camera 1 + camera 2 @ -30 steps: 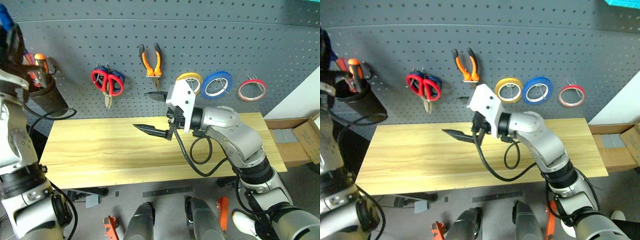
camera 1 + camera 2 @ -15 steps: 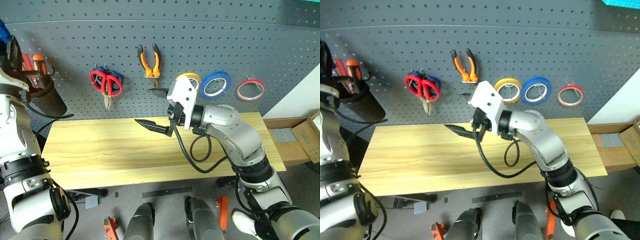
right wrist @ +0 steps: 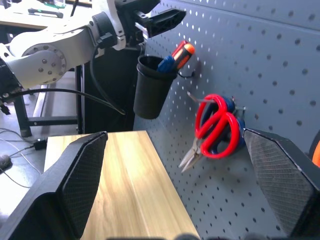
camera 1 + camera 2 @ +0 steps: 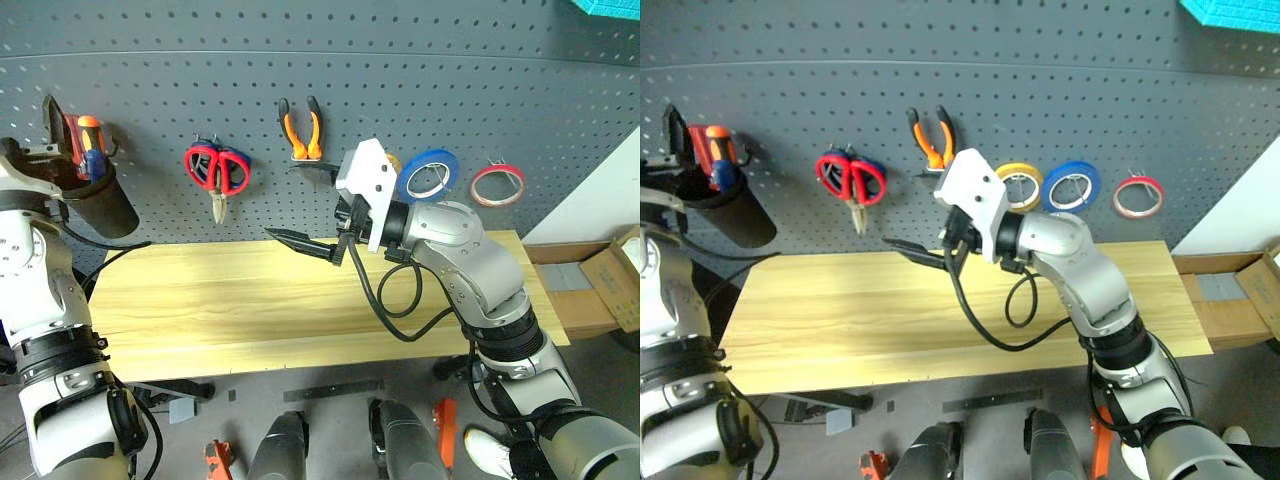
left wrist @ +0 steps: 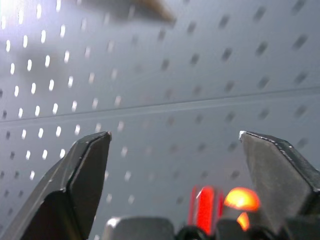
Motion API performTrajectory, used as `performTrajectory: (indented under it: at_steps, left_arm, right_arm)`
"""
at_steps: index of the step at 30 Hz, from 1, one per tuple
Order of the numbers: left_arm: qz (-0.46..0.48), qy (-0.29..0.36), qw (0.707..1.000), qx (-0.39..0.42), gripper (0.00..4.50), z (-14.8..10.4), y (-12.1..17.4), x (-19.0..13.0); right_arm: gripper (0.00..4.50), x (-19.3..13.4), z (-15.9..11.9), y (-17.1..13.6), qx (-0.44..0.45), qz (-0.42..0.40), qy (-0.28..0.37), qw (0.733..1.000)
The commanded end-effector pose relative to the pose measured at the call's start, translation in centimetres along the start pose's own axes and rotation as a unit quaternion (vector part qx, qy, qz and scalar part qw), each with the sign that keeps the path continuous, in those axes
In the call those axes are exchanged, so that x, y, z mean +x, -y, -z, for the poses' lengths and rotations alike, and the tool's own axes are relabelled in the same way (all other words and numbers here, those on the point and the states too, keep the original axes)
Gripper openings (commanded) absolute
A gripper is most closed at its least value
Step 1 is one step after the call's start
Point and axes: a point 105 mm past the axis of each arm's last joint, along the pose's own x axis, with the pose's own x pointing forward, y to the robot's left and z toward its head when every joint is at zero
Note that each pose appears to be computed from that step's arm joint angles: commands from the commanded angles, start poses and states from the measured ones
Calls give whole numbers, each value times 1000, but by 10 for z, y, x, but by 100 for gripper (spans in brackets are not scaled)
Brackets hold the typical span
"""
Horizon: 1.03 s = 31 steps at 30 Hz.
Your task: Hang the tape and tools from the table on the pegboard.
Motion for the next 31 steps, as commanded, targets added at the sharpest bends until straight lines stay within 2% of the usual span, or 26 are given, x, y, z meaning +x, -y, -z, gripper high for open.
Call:
performTrajectory:
  at_steps: [1,4,7,12,14,18,22,24,31]
  left_arm:
    - [90,79,993,-6,449,-49,46,10]
    - [174,47,983,-35,449,-45,86,4]
    - [237,-36,971,-25,449,-17,121,-18]
    - [281,-180,941,-49,449,33,156,-75]
    - [291,-213,931,-61,449,45,163,-93]
    - [268,-268,923,-66,449,77,159,-123]
    - [194,-344,917,-59,449,121,137,-165]
    - [160,-378,911,-40,449,139,122,-187]
    - [105,-403,909,4,449,159,94,-216]
  right_arm:
    - [450,-16,-28,12,-15,16,56,998]
    - [450,-29,-27,18,-7,25,54,998]
    - [450,-45,-16,20,4,38,31,999]
    - [450,-72,21,8,36,61,-36,997]
    - [450,-81,37,4,50,76,-57,994]
    - [450,-96,77,8,52,159,-94,981]
    - [450,-128,138,16,61,295,-141,943]
    - [450,-145,164,12,62,337,-166,924]
    - [450,-176,212,-1,81,392,-213,891]
